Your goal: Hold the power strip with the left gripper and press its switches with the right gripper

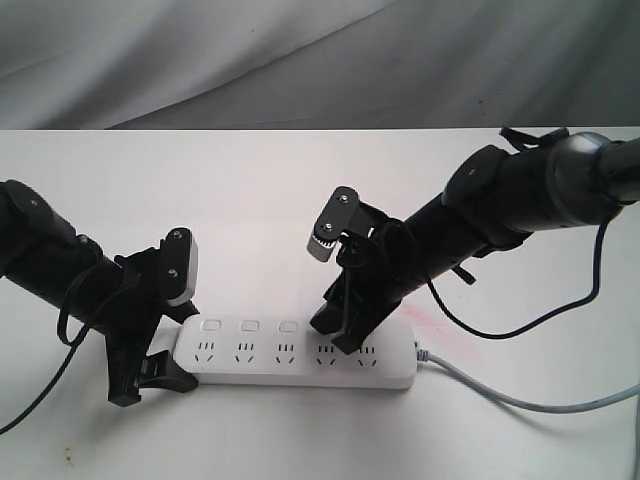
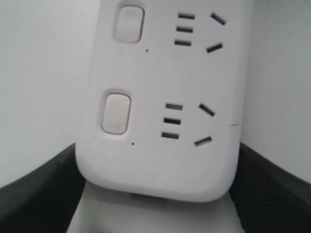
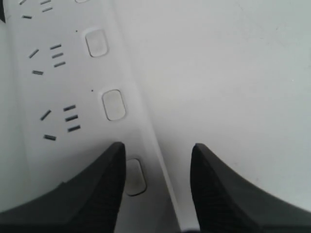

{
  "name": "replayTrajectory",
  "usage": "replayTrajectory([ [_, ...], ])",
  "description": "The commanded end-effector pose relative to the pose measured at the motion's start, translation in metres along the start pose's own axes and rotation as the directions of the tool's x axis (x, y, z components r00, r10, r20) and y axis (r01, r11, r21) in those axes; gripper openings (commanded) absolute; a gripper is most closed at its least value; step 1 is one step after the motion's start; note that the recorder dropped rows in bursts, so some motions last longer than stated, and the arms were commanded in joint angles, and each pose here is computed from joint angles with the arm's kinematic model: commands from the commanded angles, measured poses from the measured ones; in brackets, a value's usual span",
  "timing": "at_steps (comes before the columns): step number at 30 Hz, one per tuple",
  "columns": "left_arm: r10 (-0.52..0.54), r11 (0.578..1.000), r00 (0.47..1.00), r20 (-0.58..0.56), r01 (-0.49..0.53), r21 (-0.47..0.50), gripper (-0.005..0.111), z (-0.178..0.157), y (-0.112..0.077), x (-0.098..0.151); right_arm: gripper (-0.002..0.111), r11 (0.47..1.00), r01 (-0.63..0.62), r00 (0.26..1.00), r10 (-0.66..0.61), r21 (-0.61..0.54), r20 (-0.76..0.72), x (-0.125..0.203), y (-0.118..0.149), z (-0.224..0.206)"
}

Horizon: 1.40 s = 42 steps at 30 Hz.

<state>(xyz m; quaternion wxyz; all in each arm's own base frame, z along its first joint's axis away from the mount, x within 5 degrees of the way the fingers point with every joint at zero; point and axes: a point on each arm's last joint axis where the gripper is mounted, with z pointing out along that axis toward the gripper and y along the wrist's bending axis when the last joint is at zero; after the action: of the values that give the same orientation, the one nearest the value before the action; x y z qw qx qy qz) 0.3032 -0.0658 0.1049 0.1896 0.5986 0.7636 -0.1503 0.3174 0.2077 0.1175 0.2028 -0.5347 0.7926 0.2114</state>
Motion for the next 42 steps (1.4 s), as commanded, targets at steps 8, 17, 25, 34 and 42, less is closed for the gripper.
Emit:
replayTrajectory([
  [8, -0.008, 1.000, 1.000, 0.003, 0.008, -0.015, 0.060, -0.001, 0.002, 0.000, 0.041, 1.000, 0.024, 0.997, -0.023, 0.011, -0.080, 0.022, -0.002, 0.014],
  [17, -0.008, 1.000, 1.000, 0.003, 0.008, -0.015, 0.060, -0.001, 0.002, 0.000, 0.041, 1.000, 0.008, 0.994, -0.009, -0.005, -0.106, 0.030, -0.003, 0.025],
  [25, -0.008, 1.000, 1.000, 0.003, 0.008, -0.015, 0.060, -0.001, 0.002, 0.000, 0.041, 1.000, 0.006, 0.994, -0.006, 0.001, -0.112, 0.034, -0.008, 0.022],
  [34, -0.008, 1.000, 1.000, 0.003, 0.008, -0.015, 0.060, -0.001, 0.002, 0.000, 0.041, 1.000, 0.000, 0.994, 0.000, -0.008, -0.113, 0.036, -0.009, 0.020],
  [42, -0.008, 1.000, 1.000, 0.003, 0.008, -0.015, 0.060, -0.001, 0.002, 0.000, 0.041, 0.999, -0.011, 1.000, 0.012, 0.041, -0.018, 0.013, -0.005, -0.003],
])
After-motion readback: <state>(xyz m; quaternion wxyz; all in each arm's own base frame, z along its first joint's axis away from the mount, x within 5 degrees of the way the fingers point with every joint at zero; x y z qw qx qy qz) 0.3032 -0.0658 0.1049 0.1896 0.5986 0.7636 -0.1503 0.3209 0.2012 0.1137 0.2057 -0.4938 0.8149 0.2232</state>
